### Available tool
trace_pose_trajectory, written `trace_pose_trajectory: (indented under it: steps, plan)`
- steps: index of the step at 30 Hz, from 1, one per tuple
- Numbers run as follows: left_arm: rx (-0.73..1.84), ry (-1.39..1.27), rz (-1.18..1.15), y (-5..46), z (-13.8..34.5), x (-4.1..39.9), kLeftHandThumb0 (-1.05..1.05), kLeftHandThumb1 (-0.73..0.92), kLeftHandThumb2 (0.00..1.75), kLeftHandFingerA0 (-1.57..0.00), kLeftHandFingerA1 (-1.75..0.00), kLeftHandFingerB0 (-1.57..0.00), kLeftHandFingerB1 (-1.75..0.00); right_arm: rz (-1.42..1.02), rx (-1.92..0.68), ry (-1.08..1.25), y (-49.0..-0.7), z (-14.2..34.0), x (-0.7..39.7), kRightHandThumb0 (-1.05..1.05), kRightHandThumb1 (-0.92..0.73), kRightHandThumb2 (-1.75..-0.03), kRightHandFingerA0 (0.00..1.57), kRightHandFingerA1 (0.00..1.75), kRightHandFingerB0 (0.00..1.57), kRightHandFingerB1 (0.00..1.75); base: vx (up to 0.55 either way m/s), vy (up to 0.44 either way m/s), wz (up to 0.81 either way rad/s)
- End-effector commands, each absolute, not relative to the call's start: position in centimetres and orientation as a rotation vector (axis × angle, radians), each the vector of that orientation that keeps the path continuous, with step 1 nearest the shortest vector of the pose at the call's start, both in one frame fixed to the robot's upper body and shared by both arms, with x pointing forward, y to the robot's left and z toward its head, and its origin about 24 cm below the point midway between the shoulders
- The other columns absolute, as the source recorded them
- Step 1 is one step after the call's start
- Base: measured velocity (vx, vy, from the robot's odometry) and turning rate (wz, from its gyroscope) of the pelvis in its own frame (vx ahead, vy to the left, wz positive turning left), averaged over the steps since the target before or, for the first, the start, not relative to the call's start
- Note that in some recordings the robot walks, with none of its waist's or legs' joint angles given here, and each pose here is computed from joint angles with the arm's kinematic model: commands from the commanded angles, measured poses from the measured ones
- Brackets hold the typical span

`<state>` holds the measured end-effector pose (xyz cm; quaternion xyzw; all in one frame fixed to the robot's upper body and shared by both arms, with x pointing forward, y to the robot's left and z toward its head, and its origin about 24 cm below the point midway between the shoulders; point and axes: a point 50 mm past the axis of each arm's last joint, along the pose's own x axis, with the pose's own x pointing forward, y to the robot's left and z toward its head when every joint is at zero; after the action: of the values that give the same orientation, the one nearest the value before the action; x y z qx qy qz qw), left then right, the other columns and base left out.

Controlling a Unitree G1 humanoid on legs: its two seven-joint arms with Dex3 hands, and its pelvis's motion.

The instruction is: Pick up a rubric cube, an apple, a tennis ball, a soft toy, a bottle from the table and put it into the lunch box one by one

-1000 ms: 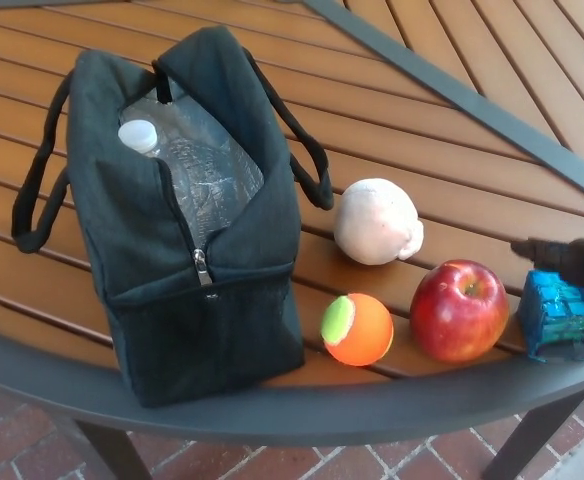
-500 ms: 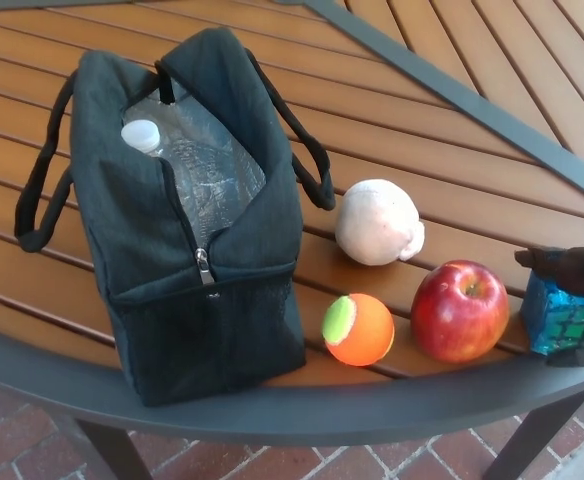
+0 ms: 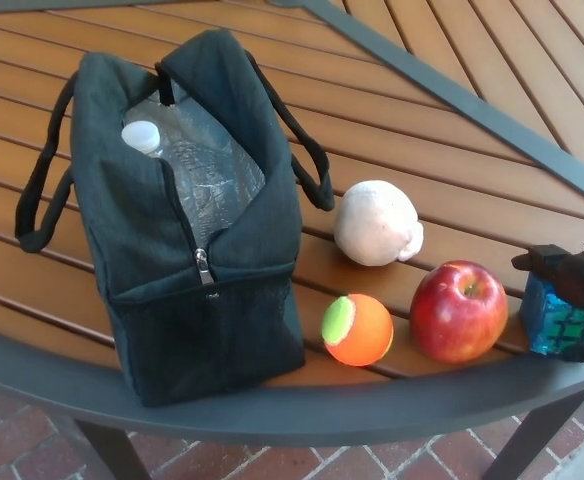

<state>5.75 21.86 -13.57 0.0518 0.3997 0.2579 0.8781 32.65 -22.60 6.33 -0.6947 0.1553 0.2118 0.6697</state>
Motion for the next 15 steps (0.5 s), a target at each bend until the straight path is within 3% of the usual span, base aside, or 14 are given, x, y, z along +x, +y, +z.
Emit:
trace_pose_trajectory:
  steps: [1, 5, 6, 9, 10, 13, 14, 15]
  plan:
    - [0.148, 0.803, 0.539, 22.6, -13.2, 5.7, 0.04, 0.57, 0.97, -0.99, -1.16, -0.94, -1.00, 0.399, -1.620, 0.288, -22.7, 4.4, 31.6, -0.23, -0.77, -0.62, 0.60, 0.81, 0.60, 0.63, 0.00, 0.000, 0.00]
    - [0.125, 0.804, 0.545, 22.6, -13.2, 5.8, 0.09, 0.58, 1.06, -1.00, -1.19, -0.91, -1.01, 0.372, -1.649, 0.274, -23.1, 4.2, 31.3, -0.28, -0.70, -0.59, 0.67, 0.86, 0.62, 0.63, 0.00, 0.000, 0.00]
    - [0.123, 0.805, 0.551, 22.7, -13.2, 5.8, 0.08, 0.57, 1.06, -1.03, -1.20, -0.93, -1.01, 0.374, -1.675, 0.265, -23.2, 4.1, 31.1, -0.31, -0.70, -0.60, 0.76, 1.03, 0.67, 0.64, 0.00, 0.000, 0.00]
    - [0.134, 0.809, 0.549, 22.7, -13.3, 5.8, 0.08, 0.57, 1.06, -1.03, -1.18, -0.94, -1.01, 0.385, -1.720, 0.263, -23.4, 3.8, 30.7, -0.30, -0.68, -0.60, 0.77, 1.14, 0.70, 0.65, 0.00, 0.000, 0.00]
    - [0.128, 0.809, 0.552, 22.7, -13.4, 5.7, 0.06, 0.58, 1.03, -1.04, -1.19, -0.92, -1.00, 0.389, -1.702, 0.246, -23.6, 3.2, 30.1, -0.37, -0.80, -0.63, 0.83, 1.60, 0.68, 1.32, 0.00, 0.000, 0.00]
    - [0.144, 0.814, 0.554, 22.7, -13.5, 5.7, 0.07, 0.59, 1.01, -1.02, -1.16, -0.92, -0.99, 0.398, -1.671, 0.241, -23.9, 2.7, 29.5, -0.30, -0.75, -0.69, 0.85, 1.65, 0.74, 1.39, 0.00, 0.000, 0.00]
    - [0.145, 0.815, 0.556, 22.7, -13.5, 5.6, 0.06, 0.58, 0.99, -1.01, -1.16, -0.90, -0.98, 0.398, -1.646, 0.234, -23.9, 2.6, 29.3, -0.24, -0.72, -0.73, 0.81, 1.55, 0.75, 1.15, 0.00, 0.000, 0.00]
    - [0.144, 0.816, 0.558, 22.8, -13.5, 5.6, 0.06, 0.58, 0.99, -1.01, -1.16, -0.90, -0.98, 0.397, -1.630, 0.227, -23.9, 2.5, 29.2, -0.24, -0.72, -0.73, 0.81, 1.55, 0.75, 1.15, 0.00, 0.000, 0.00]
